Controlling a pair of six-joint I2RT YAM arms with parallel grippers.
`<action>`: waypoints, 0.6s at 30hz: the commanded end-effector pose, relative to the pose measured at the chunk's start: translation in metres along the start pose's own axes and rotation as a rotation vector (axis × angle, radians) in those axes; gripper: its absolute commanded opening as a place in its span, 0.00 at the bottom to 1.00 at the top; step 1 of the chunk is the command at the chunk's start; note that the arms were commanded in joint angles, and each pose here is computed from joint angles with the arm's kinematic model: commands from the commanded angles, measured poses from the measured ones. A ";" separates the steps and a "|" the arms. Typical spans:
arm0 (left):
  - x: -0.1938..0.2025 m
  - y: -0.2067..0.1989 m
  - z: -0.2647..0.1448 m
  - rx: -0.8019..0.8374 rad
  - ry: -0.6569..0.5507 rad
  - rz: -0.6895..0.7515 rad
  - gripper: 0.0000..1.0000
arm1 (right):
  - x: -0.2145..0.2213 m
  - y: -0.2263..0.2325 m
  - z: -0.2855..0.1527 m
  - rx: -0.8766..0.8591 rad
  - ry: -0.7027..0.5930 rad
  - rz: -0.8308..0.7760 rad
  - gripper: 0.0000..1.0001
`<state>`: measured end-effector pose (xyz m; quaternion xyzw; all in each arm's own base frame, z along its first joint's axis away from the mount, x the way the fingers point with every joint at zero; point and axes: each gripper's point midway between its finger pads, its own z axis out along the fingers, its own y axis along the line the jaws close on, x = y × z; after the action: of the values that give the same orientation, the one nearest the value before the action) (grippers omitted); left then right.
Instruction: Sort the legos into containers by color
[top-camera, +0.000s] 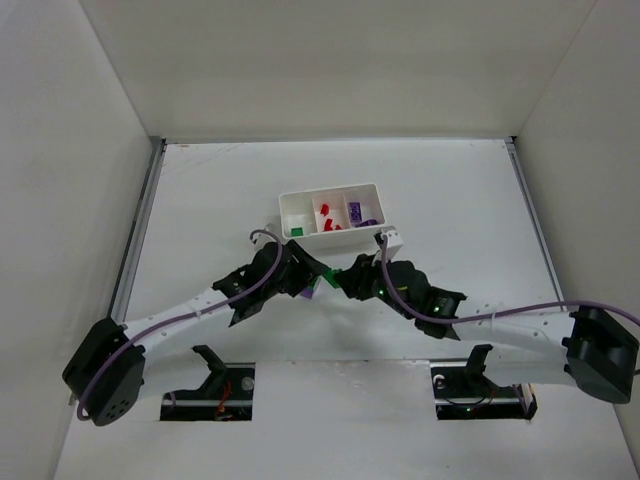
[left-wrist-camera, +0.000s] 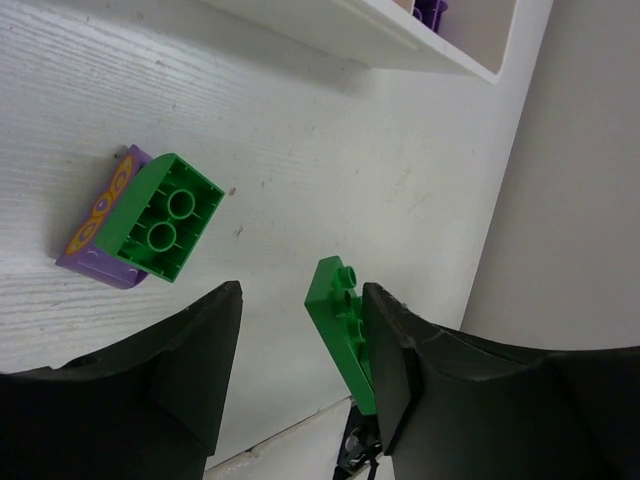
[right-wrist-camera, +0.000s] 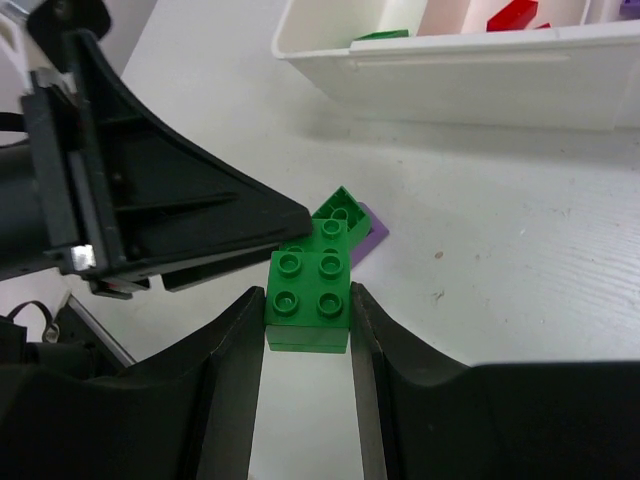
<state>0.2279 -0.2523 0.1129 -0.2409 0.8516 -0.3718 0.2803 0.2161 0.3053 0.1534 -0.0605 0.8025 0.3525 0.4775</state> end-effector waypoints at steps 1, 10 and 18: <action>0.001 -0.022 0.001 0.040 0.019 -0.053 0.46 | -0.033 0.025 0.003 -0.050 -0.106 -0.002 0.29; -0.004 -0.026 0.008 0.065 -0.003 -0.094 0.34 | -0.018 0.040 0.007 -0.090 -0.085 -0.010 0.29; -0.008 -0.027 0.008 0.105 -0.027 -0.129 0.20 | -0.003 0.044 0.018 -0.090 -0.055 0.011 0.29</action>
<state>0.2393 -0.2543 0.1017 -0.2772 0.8442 -0.3683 0.2737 0.2098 0.3275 0.1416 -0.0813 0.8010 0.3490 0.4796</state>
